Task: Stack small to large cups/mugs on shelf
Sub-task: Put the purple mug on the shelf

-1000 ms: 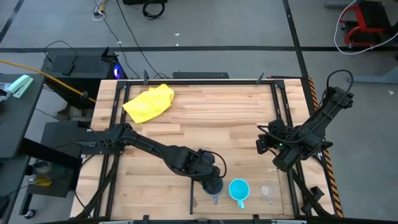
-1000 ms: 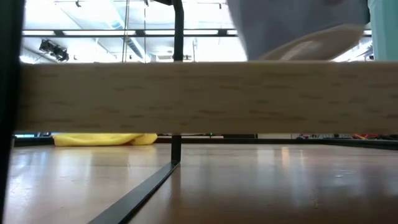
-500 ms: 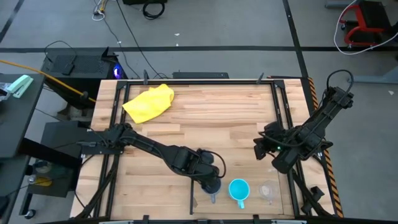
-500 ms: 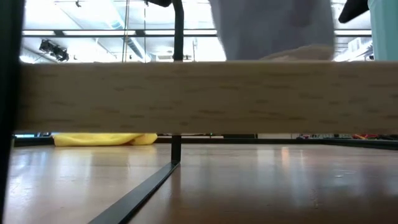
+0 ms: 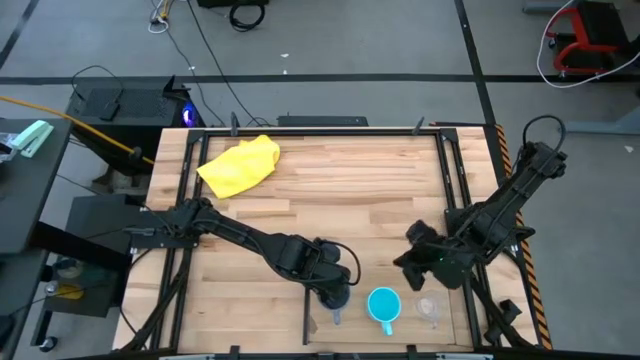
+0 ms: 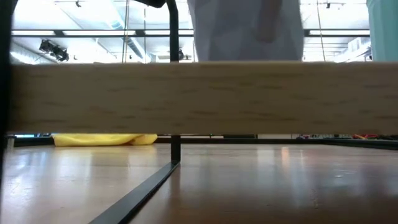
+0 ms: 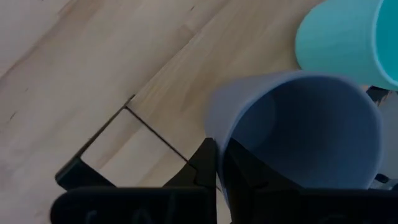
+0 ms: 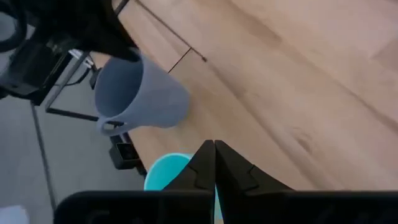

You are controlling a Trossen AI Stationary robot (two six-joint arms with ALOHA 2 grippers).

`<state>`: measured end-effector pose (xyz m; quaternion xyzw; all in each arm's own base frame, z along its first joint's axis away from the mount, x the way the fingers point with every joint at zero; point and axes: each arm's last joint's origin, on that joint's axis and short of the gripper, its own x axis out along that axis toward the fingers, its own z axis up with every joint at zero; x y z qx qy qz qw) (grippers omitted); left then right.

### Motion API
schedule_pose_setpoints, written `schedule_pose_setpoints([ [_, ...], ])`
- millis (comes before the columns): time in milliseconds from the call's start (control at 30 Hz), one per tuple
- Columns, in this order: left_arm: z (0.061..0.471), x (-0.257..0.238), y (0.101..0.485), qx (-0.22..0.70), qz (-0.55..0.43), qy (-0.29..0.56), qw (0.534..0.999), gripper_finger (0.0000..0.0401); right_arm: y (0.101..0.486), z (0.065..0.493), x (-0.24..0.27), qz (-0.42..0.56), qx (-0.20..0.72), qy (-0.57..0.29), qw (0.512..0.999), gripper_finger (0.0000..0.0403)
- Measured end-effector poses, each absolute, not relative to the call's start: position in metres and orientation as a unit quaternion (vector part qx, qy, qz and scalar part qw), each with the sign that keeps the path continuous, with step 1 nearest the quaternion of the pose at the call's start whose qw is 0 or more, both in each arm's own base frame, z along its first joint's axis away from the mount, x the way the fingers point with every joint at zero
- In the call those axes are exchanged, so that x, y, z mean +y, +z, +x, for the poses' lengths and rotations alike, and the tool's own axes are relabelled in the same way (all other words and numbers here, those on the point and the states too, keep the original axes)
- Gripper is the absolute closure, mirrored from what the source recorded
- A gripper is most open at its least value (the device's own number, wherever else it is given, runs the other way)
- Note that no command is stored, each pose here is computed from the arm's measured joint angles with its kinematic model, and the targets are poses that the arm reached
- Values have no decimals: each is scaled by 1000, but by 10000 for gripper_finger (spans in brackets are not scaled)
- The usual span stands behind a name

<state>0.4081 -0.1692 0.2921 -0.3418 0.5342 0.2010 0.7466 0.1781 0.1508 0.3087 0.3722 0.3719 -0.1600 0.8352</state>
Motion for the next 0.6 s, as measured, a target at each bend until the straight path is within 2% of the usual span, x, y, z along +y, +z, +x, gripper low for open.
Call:
schedule_pose_setpoints([
  [300,414,-172,281,545,-337,192,743,384,291,221,166,358,372,-109,850,370],
  [600,415,-173,281,540,-338,191,747,384,279,232,170,349,389,-110,846,349],
])
